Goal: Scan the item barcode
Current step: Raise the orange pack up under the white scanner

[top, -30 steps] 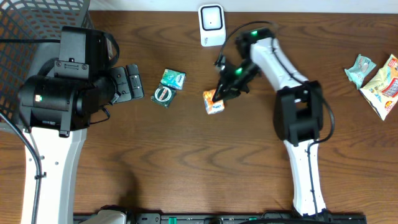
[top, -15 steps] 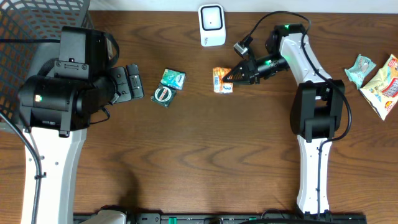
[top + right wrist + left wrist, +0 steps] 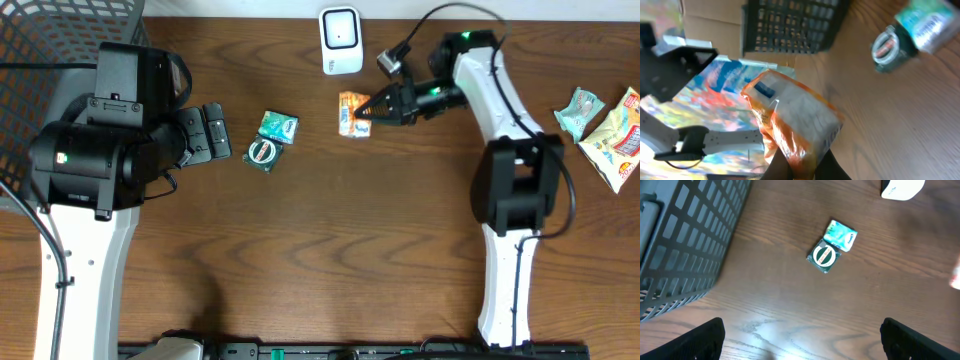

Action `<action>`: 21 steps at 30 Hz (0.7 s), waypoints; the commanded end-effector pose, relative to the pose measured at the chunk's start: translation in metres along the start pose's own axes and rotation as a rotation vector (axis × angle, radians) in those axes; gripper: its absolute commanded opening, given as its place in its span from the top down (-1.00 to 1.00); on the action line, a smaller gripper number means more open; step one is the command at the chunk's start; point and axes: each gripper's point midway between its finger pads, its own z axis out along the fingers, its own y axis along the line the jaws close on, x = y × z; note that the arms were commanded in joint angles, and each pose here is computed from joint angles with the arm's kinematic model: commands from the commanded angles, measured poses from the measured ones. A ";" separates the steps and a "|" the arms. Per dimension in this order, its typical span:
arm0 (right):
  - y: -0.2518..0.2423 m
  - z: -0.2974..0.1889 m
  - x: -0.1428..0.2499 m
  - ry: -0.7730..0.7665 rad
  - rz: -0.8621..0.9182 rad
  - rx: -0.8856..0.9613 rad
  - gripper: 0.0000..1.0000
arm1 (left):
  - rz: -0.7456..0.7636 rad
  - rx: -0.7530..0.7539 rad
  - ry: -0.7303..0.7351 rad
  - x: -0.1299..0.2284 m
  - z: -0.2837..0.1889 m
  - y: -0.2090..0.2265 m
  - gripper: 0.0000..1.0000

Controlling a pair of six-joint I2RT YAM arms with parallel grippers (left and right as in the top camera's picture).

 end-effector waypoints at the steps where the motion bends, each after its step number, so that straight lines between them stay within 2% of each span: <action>1: 0.058 -0.003 0.003 0.005 -0.192 0.035 0.98 | -0.007 0.002 0.008 0.002 0.001 0.001 -0.96; 9: 0.094 0.013 0.011 0.028 -0.291 0.001 0.98 | -0.007 0.002 0.008 0.002 0.001 0.001 -0.96; 21: 0.086 0.018 0.015 0.062 -0.309 0.040 0.98 | -0.007 0.002 0.008 0.002 0.001 0.001 -0.95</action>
